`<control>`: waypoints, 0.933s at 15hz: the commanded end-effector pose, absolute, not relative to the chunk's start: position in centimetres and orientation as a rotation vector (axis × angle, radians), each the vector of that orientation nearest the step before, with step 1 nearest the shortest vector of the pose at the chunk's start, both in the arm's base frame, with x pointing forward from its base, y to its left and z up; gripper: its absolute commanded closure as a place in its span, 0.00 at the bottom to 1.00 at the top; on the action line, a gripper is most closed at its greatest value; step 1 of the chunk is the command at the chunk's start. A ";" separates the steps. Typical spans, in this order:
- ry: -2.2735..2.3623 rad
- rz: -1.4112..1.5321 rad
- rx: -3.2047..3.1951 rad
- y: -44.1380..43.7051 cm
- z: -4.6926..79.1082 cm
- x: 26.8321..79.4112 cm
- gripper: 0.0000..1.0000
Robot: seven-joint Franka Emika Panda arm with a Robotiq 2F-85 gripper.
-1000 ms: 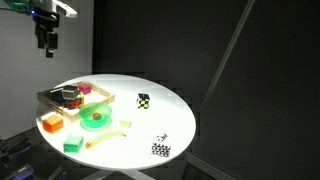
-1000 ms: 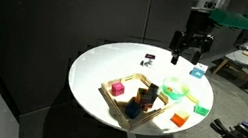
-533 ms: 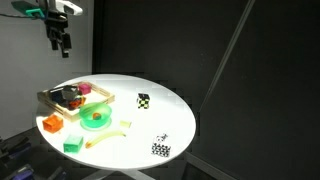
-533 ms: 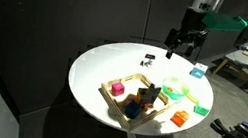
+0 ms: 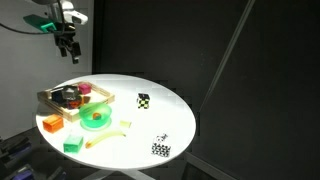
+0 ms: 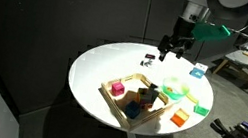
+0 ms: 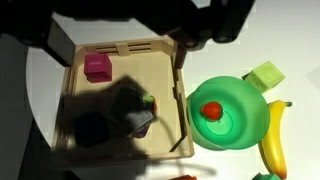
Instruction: Stack the light blue toy block on the yellow toy block
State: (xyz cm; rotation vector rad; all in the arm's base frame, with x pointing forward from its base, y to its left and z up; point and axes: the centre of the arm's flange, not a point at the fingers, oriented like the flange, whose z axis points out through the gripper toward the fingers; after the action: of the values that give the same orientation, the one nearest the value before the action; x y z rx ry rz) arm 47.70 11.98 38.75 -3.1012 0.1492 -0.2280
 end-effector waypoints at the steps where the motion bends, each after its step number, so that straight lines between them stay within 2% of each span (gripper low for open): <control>1: 0.054 -0.262 -3.097 11.7 37.1 48.5 0.00; 14: -0.592 -0.262 -3.052 14.0 31.5 48.1 0.00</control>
State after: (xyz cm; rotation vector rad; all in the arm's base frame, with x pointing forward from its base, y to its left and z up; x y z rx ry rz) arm 48.40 14.21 32.37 -3.0686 -0.4573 -0.2510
